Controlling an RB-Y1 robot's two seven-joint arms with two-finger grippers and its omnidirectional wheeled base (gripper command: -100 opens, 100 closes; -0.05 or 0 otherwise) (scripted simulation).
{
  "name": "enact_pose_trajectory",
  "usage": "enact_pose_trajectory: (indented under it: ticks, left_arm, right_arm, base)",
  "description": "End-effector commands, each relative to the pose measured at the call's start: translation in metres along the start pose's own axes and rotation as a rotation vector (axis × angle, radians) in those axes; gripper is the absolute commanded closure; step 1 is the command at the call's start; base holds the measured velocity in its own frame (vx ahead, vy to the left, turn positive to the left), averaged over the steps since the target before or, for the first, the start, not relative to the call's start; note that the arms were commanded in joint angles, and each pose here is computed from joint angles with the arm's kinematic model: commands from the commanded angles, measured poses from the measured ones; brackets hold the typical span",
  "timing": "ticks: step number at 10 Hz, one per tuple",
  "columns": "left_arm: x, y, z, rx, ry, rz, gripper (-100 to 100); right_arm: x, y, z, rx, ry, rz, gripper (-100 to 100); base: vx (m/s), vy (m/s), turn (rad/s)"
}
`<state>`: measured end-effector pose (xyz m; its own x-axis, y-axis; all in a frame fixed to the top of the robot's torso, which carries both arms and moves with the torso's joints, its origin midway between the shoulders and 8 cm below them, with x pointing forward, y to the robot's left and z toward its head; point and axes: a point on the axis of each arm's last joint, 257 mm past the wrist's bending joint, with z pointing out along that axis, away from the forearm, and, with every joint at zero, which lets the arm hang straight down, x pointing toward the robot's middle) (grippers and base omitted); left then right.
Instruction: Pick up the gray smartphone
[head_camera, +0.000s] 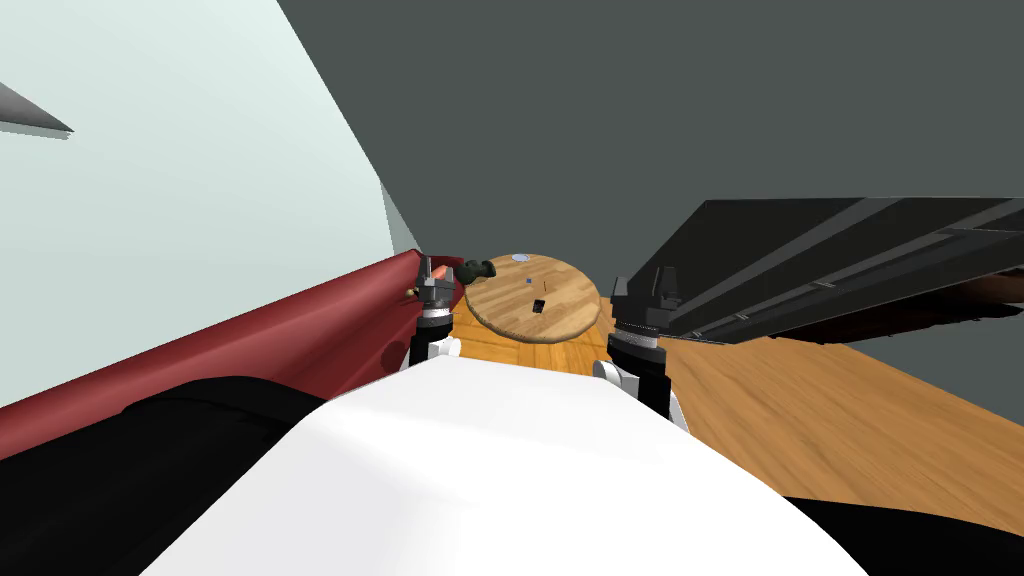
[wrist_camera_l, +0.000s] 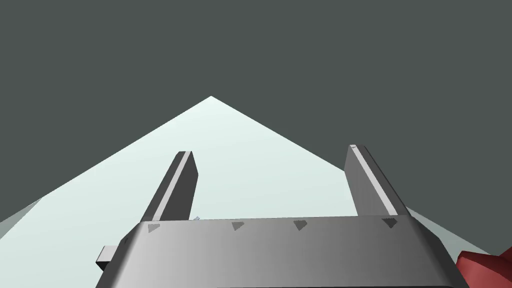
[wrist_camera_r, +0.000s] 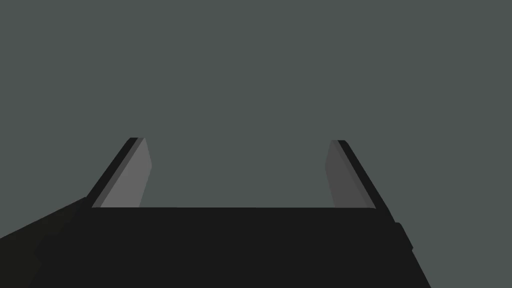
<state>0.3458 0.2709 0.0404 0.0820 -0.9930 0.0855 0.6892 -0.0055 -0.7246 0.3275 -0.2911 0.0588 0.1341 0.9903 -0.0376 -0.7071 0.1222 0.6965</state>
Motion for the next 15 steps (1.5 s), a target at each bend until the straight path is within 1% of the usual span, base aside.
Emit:
enact_pose_trajectory:
  ticks: [1,4,7,9,11,12,14,15]
  left_arm:
    - [0.0,0.0,0.0,0.0,0.0,0.0,0]
    - [0.0,0.0,0.0,0.0,0.0,0.0,0]
    - [0.0,0.0,0.0,0.0,0.0,0.0,0]
    - [0.0,0.0,0.0,0.0,0.0,0.0,0]
    - [0.0,0.0,0.0,0.0,0.0,0.0,0]
    - [0.0,0.0,0.0,0.0,0.0,0.0,0]
    - [0.0,0.0,0.0,0.0,0.0,0.0,0]
    - [0.0,0.0,0.0,0.0,0.0,0.0,0]
  right_arm:
    - [0.005,-0.004,-0.003,0.009,0.039,-0.016,-100]
    - [0.014,-0.016,-0.012,0.038,0.106,-0.045,-100]
    - [0.027,-0.04,-0.028,0.091,0.198,-0.086,-100]
    - [0.037,-0.062,-0.045,0.139,0.277,-0.121,-100]
    - [0.047,-0.088,-0.067,0.197,0.367,-0.161,-100]
    - [0.047,-0.088,-0.068,0.197,0.374,-0.163,-100]
    - [0.056,-0.117,-0.096,0.259,0.48,-0.21,-100]
    - [0.056,-0.119,-0.097,0.263,0.488,-0.214,-100]
  base:
    - [-0.032,-0.012,-0.115]
    - [-0.07,-0.032,-0.115]
    - [-0.085,-0.046,-0.102]
    - [-0.08,-0.061,-0.065]
    - [-0.079,-0.064,-0.039]
    - [-0.053,-0.047,0.008]
    - [-0.04,-0.04,0.021]
    - [-0.037,-0.03,0.017]
